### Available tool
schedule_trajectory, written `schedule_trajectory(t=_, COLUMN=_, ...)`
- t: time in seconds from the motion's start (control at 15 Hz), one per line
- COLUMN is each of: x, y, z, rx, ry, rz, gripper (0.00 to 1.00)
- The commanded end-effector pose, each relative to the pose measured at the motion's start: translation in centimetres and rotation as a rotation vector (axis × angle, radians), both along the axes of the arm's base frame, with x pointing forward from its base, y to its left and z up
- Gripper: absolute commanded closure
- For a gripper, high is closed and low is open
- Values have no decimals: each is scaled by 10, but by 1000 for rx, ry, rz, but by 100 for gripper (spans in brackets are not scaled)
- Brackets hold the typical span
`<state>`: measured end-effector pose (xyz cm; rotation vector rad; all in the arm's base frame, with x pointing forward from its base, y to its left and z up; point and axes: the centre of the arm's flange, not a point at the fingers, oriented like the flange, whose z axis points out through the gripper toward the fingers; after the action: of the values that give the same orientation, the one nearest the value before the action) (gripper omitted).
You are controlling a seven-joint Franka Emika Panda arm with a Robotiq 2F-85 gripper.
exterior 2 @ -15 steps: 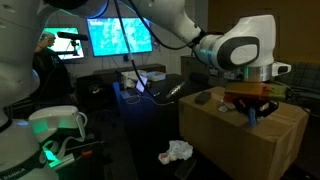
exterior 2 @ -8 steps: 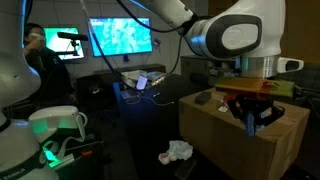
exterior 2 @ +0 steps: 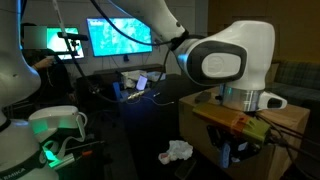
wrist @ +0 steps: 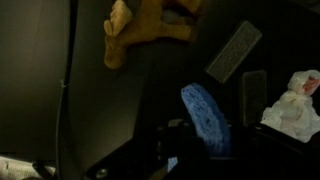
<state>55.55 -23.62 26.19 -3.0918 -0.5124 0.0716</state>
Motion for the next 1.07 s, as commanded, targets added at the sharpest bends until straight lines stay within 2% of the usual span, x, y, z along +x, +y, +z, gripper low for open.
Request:
schedule_trajectory(t=0.0, x=-4, y=15, z=-46, rx=-2, ry=14, rz=16, gripper=91)
schedule_trajectory(t=0.47, x=11, y=34, z=-127, rx=-64, ry=-60, rz=-15, gripper=91)
schedule_trajectory(t=1.0, x=17, y=33, z=-172, rx=-91, ry=-94, rz=-64, gripper=90)
